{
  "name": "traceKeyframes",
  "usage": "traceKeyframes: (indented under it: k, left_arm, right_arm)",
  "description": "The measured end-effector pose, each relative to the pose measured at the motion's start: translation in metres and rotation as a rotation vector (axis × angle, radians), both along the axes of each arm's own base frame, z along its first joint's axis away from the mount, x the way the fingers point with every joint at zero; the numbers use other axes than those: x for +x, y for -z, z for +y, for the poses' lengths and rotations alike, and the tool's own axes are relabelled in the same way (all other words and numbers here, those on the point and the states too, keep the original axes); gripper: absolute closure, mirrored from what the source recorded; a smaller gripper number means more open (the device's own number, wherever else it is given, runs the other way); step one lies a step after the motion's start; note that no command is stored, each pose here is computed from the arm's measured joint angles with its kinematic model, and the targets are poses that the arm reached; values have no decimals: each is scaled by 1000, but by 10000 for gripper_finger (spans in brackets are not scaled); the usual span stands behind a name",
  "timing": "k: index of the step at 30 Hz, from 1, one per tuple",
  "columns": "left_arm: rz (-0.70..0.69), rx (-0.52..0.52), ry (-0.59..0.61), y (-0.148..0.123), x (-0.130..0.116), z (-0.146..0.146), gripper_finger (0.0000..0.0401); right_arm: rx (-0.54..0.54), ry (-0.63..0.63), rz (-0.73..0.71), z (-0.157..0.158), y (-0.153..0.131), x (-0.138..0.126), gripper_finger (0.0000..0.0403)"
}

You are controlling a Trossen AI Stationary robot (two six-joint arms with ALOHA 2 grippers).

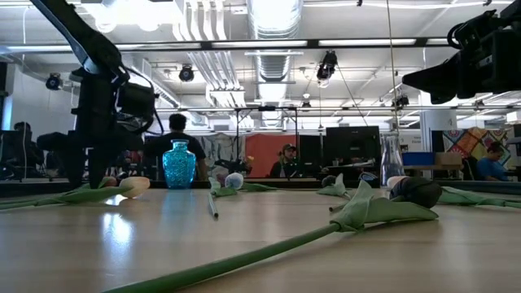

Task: Sort flowers into vase by color
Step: Put the bottom dark red flower into the transparent vase

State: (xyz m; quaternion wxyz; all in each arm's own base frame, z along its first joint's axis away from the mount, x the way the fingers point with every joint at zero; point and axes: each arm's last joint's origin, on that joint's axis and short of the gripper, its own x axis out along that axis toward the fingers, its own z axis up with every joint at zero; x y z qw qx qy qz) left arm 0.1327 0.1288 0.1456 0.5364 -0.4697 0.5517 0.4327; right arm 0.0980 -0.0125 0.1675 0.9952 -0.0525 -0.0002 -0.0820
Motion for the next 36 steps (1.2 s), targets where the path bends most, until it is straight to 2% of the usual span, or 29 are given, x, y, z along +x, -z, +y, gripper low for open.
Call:
traceKeyframes:
  k: [6, 14, 18, 22, 28, 36]
  left_arm:
    - [21, -55, 38, 9, 0, 3, 277]
    - [-24, -39, 148, 4, 0, 1, 389]
    - [-80, 20, 167, -8, -2, -1, 392]
    - [-177, 126, 194, -25, 0, -6, 398]
    - [-410, 337, 261, -52, 13, -10, 400]
    - [-921, 722, 494, -91, 73, -17, 401]
  right_arm:
    - [0, 0, 0, 0, 0, 0, 394]
    - [0, 0, 0, 0, 0, 0, 394]
    - [0, 0, -1, 0, 0, 0, 394]
    - [0, 0, -1, 0, 0, 0, 394]
    - [0, 0, -1, 0, 0, 0, 394]
    - [0, 0, 0, 0, 0, 0, 394]
